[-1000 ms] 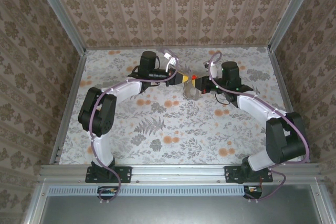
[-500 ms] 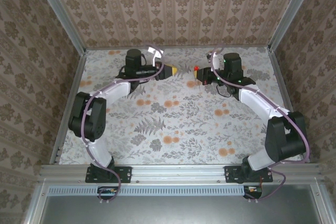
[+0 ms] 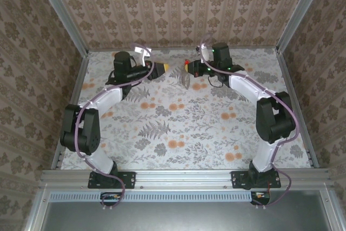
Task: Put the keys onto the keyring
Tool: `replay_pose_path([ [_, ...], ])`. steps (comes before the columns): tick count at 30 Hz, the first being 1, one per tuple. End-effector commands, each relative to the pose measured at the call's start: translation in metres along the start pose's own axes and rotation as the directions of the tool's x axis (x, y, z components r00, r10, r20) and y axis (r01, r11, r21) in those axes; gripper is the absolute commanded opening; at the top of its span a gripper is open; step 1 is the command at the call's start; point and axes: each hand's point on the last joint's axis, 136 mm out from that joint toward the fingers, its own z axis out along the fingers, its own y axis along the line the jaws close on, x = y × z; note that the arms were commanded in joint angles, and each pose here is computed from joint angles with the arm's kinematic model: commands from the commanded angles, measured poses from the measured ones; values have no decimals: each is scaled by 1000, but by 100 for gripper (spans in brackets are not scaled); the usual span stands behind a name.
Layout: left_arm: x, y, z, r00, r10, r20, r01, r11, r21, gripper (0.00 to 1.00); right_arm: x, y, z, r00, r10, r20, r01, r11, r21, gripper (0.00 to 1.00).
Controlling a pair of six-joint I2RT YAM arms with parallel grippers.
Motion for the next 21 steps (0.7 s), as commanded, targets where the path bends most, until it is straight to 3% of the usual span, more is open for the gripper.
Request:
replay_pose_path([
  [1,-6,-3,-13,1000,6,24,-5,999,-33,48,-3,14,10,999,-26,-19,25,999,-46,0],
  [11,1,-6,-19,1000,-6,18,6,999,-40,48,70,-24,13,991,128,-38,-127,992,19,0],
  [21,10,-10,-17,1000,-10,5,10,999,-35,49,116,-24,-7,984,169,-55,-167,985,41,0],
])
